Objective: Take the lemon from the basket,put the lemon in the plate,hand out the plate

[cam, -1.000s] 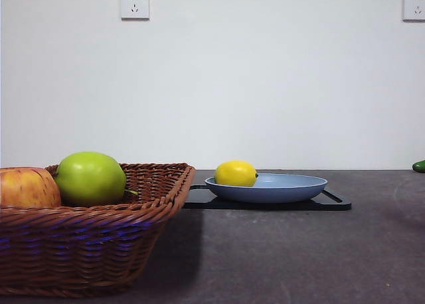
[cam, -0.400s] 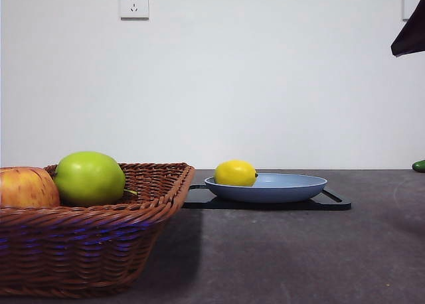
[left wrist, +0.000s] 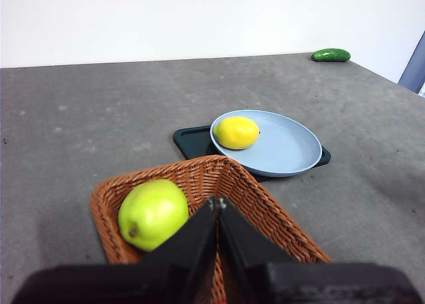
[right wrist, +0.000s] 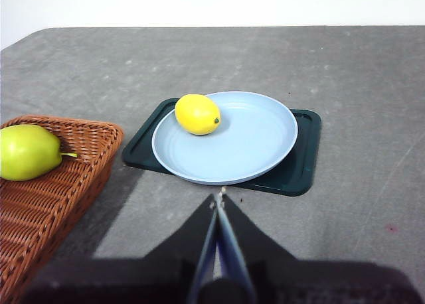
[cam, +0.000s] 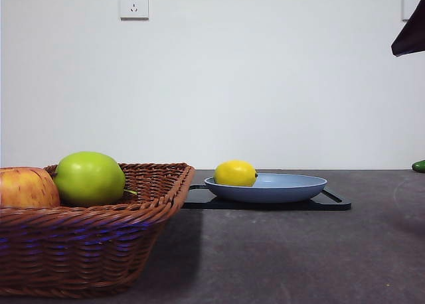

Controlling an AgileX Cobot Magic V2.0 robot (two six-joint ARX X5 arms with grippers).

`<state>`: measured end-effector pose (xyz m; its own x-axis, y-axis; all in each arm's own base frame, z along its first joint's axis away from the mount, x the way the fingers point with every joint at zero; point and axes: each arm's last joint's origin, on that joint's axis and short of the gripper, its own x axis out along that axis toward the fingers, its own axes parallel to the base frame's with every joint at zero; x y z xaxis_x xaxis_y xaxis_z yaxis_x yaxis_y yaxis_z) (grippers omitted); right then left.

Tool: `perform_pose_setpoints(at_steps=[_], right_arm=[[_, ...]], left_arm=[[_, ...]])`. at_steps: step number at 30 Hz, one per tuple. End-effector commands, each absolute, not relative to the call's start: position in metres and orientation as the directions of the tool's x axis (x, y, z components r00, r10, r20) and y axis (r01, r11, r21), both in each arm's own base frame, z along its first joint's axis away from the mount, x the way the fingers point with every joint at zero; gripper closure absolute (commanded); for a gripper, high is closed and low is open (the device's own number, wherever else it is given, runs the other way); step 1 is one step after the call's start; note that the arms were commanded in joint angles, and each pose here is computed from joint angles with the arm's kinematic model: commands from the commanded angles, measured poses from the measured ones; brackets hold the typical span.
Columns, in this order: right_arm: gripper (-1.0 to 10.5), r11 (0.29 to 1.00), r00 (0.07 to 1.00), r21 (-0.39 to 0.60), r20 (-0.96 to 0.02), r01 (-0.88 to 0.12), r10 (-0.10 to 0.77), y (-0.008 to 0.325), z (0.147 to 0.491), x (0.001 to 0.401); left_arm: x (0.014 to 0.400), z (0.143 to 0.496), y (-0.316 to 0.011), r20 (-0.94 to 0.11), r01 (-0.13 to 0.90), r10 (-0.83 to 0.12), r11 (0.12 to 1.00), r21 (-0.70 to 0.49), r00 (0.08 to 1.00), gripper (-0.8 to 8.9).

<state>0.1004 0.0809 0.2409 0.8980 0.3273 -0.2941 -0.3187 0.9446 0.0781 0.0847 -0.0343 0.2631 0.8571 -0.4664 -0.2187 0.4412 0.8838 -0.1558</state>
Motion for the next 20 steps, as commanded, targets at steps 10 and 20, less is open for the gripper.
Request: perform_pose_setpoints(at_steps=[10, 20], right_arm=[[9.4, 0.942, 0.901, 0.095, -0.275, -0.322, 0.336, 0.082, 0.246, 0.1], [9.4, 0.942, 0.901, 0.095, -0.275, -0.322, 0.336, 0.082, 0.246, 0.1]], left_arm=[[0.071, 0.234, -0.002, -0.073, 0.014, -0.013, 1.0, 0.021, 0.997, 8.05], [0.092, 0.162, 0.003, -0.167, -0.053, 0.052, 0.999, -0.004, 0.985, 8.05]])
